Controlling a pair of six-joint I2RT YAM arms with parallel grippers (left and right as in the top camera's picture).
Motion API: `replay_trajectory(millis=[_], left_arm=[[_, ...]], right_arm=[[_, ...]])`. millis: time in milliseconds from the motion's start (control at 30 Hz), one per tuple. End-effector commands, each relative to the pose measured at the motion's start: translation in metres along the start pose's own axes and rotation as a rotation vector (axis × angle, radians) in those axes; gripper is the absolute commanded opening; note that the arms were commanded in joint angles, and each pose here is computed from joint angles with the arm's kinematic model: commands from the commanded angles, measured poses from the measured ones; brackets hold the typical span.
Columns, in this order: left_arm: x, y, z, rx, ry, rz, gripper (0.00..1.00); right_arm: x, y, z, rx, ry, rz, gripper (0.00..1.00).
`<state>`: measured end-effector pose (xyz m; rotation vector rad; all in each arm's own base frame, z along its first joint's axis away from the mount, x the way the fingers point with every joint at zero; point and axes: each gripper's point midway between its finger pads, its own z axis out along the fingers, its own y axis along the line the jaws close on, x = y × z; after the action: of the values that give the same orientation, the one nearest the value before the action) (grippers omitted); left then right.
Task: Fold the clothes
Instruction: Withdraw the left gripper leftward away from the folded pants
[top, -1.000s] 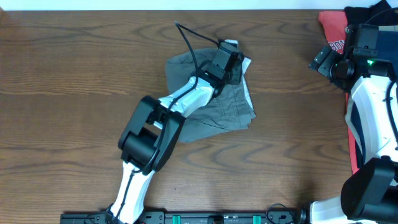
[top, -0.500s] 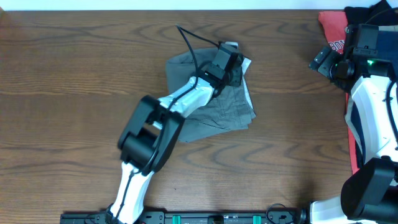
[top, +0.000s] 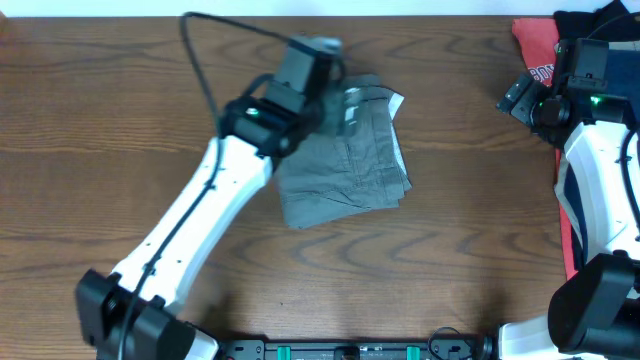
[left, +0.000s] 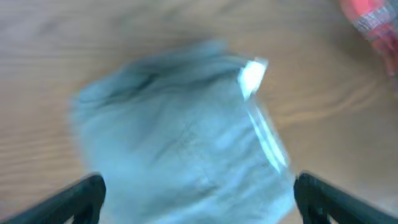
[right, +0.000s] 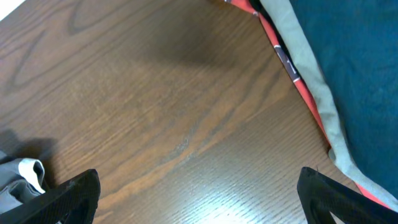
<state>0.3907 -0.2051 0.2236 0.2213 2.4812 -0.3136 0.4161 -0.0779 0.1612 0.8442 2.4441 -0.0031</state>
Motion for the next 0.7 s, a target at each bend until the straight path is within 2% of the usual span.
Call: replay_trajectory(millis=[0, 100, 200, 333, 667], left_arm=[[0.015, 0.058, -0.008, -0.18, 0.071, -0.026, 0.98], [0.045, 0.098, -0.014, -0.26, 0.208, -0.104, 0.98], [0.068, 0.126, -0.015, -0.28, 0.305, -0.202, 0.98], [0.089, 0.136, -0.005, -0.167, 0.368, -0.326, 0.98], [0.133, 0.117, 0.039, 0.225, 0.381, -0.448, 0.98]], right_arm=[[-0.007, 0.003, -0.008, -0.011, -0.025, -0.006, 0.99], [-0.007, 0.003, -0.008, -0.011, -0.026, -0.006, 0.99], [-0.007, 0.003, -0.008, -0.011, -0.026, -0.005, 0.99], [-0.007, 0.003, -0.008, -0.011, -0.026, -0.005, 0.99], [-0.007, 0.003, -0.008, -0.011, -0.026, -0.006, 0.99]])
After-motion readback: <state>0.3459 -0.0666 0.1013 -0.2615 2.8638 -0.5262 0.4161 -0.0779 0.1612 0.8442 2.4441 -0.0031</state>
